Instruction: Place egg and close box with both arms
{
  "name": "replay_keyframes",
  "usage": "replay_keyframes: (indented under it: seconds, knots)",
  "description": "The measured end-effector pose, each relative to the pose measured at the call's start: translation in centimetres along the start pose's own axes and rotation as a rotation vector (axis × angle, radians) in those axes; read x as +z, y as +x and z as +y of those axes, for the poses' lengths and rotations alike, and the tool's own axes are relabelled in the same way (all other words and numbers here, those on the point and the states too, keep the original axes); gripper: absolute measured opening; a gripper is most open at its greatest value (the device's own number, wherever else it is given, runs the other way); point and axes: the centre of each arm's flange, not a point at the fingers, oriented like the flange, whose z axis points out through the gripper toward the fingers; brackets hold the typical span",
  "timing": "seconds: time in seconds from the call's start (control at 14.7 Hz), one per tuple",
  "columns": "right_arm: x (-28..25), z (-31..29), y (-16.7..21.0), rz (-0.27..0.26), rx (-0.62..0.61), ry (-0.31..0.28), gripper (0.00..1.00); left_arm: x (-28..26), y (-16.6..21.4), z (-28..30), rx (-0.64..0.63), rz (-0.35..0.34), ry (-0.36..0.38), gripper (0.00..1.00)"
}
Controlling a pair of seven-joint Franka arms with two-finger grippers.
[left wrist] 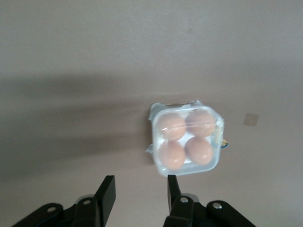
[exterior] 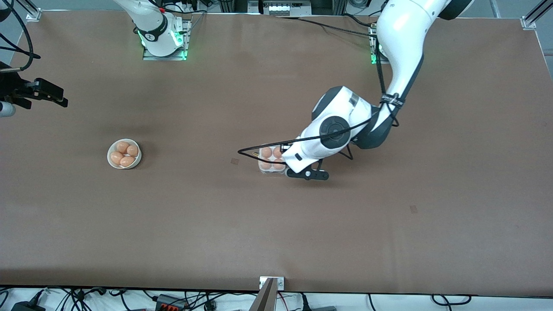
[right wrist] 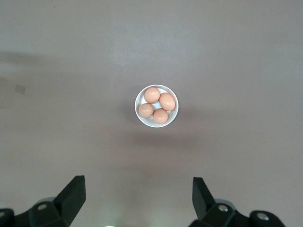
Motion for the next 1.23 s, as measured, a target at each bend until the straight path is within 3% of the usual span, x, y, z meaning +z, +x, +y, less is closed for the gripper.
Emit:
replay_keyframes:
  seconds: [0.27, 0.61, 0.95, 1.23]
  knots:
    - [0.0, 0.0, 0.0, 0.000, 0.000, 0.000, 1.00, -5.0, 1.5, -7.1, 0.121, -0.053, 0.014, 0.59]
    - [0.0, 0.0, 0.0, 0.000, 0.000, 0.000, 1.00, -11.1, 0.6, -12.4, 0.123, -0.099, 0.019, 0.61]
    - [0.0, 0.0, 0.0, 0.000, -0.001, 0.000, 1.00, -18.6, -1.9, -18.0, 0.204, -0.124, 0.015, 1.00]
    - [0.0, -0.1, 0.0, 0.000, -0.002, 0.000, 1.00, -25.0, -5.5, -19.0, 0.204, -0.086, 0.038, 1.00]
